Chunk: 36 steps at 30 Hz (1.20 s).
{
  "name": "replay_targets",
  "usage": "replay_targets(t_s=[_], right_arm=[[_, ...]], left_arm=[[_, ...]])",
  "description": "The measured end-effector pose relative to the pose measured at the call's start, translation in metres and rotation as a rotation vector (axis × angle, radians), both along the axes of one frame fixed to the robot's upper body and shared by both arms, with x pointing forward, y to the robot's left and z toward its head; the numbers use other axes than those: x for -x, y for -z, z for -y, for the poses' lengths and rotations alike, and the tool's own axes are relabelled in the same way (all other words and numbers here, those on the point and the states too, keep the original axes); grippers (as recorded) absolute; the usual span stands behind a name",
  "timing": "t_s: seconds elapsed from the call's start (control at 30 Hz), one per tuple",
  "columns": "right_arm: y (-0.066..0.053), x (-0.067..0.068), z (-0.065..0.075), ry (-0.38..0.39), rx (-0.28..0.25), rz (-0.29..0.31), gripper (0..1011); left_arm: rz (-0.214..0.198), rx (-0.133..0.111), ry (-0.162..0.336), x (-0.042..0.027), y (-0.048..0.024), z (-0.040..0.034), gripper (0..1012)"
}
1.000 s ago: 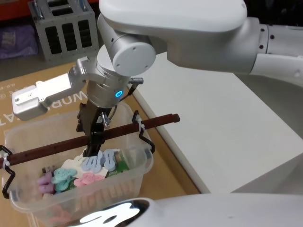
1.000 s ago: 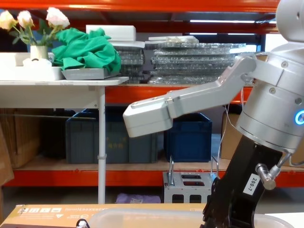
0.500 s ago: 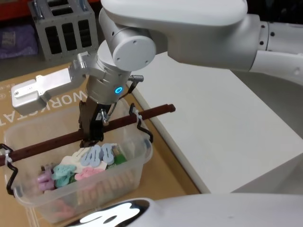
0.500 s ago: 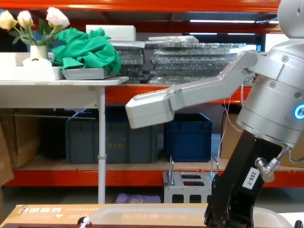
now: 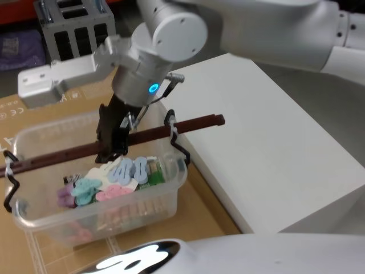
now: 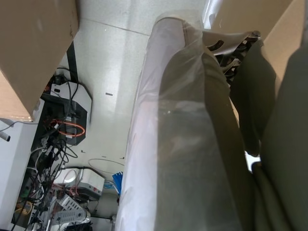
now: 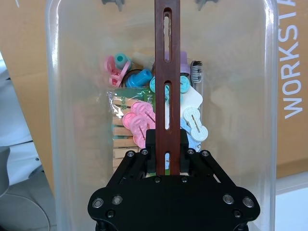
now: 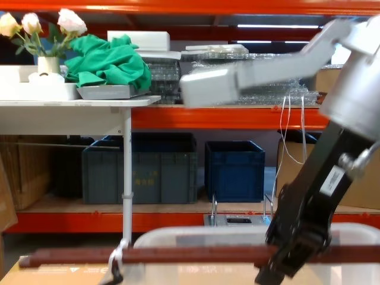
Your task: Use one hand to grasp the basket and place it at the designated location.
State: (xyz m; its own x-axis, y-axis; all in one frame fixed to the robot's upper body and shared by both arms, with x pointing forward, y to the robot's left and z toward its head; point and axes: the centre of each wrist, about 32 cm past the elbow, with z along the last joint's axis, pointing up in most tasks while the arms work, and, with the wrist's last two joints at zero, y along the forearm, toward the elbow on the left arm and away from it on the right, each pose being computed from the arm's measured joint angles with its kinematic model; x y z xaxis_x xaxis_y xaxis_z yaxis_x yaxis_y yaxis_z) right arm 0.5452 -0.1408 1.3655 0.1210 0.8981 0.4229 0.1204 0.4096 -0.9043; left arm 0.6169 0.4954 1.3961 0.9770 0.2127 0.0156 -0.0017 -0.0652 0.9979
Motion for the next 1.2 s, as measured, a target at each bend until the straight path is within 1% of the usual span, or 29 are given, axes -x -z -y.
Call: replay_targets(t_s=[0.03,0.13,0.2,0.23,0.27,0.37,0.47,0.53,0.57,0.67,0.7,0.77,0.8,0.83,0.9,0.93,1.0,1.03,1.07,1.1,1.17,1.2], right_arm=[[-0.005,0.0,0.004,0.007,-0.013,-0.002,244],[-0.012,0.0,0.011,0.02,-0.032,-0.003,242],[-0.022,-0.001,0.021,0.041,-0.057,-0.006,244],[-0.024,-0.001,0.024,0.047,-0.063,-0.007,244],[-0.024,-0.001,0.024,0.047,-0.063,-0.007,244],[-0.036,-0.004,0.039,0.089,-0.094,-0.01,244],[-0.042,-0.006,0.048,0.116,-0.111,-0.012,244],[-0.048,-0.007,0.059,0.149,-0.13,-0.012,244],[-0.053,-0.009,0.068,0.181,-0.144,-0.009,244],[-0.059,-0.011,0.082,0.228,-0.165,-0.01,244],[-0.063,-0.012,0.091,0.258,-0.177,-0.01,244],[-0.068,-0.012,0.101,0.291,-0.19,-0.008,244],[-0.071,-0.013,0.11,0.32,-0.202,-0.007,244],[-0.073,-0.013,0.114,0.334,-0.207,-0.006,242],[-0.076,-0.012,0.124,0.365,-0.217,-0.001,244],[-0.08,-0.012,0.133,0.392,-0.228,0.004,244],[-0.084,-0.011,0.143,0.422,-0.24,0.01,242],[-0.088,-0.009,0.153,0.454,-0.252,0.019,242],[-0.091,-0.009,0.158,0.468,-0.257,0.022,244],[-0.095,-0.007,0.168,0.499,-0.269,0.029,244],[-0.099,-0.005,0.176,0.527,-0.278,0.036,244],[-0.103,-0.003,0.184,0.554,-0.285,0.042,244]], left_arm=[[0.0,0.0,0.0,0.0,0.0,0.0,0],[0.0,0.0,0.0,0.0,0.0,0.0,0],[0.0,0.0,0.0,0.0,0.0,0.0,0],[0.0,0.0,0.0,0.0,0.0,0.0,0],[0.0,0.0,0.0,0.0,0.0,0.0,0],[0.0,0.0,0.0,0.0,0.0,-0.0001,0],[0.0,0.0,0.0,0.0,0.0,-0.0001,0],[0.0,0.0,0.0,0.0,0.0,0.0001,0],[0.0,0.0,0.0,0.0,0.0,-0.0002,0],[0.0,0.0,0.0,0.0,0.0,0.0,0],[0.0,0.0,0.0,0.0,0.0,0.0,0],[0.0,0.0,0.0,0.0,0.0,0.0,0],[0.0,0.0,0.0,0.0,0.0,-0.0001,0],[0.0,0.0,0.0,0.0,0.0,0.0001,0],[0.0,0.0,0.0,0.0,0.0,0.0,0],[0.0,0.0,0.0,0.0,0.0,-0.0001,0],[0.0,0.0,0.0,0.0,0.0,0.0,0],[0.0,0.0,0.0,0.0,0.0001,0.0,0],[0.0,0.0,0.0,0.0,0.0,0.0001,0],[0.0,0.0,0.0,0.0,0.0,0.0,0],[0.0,0.0,0.0,0.0,0.0,-0.0001,0],[0.0,0.0,0.0,0.0,0.0,0.0,0]])
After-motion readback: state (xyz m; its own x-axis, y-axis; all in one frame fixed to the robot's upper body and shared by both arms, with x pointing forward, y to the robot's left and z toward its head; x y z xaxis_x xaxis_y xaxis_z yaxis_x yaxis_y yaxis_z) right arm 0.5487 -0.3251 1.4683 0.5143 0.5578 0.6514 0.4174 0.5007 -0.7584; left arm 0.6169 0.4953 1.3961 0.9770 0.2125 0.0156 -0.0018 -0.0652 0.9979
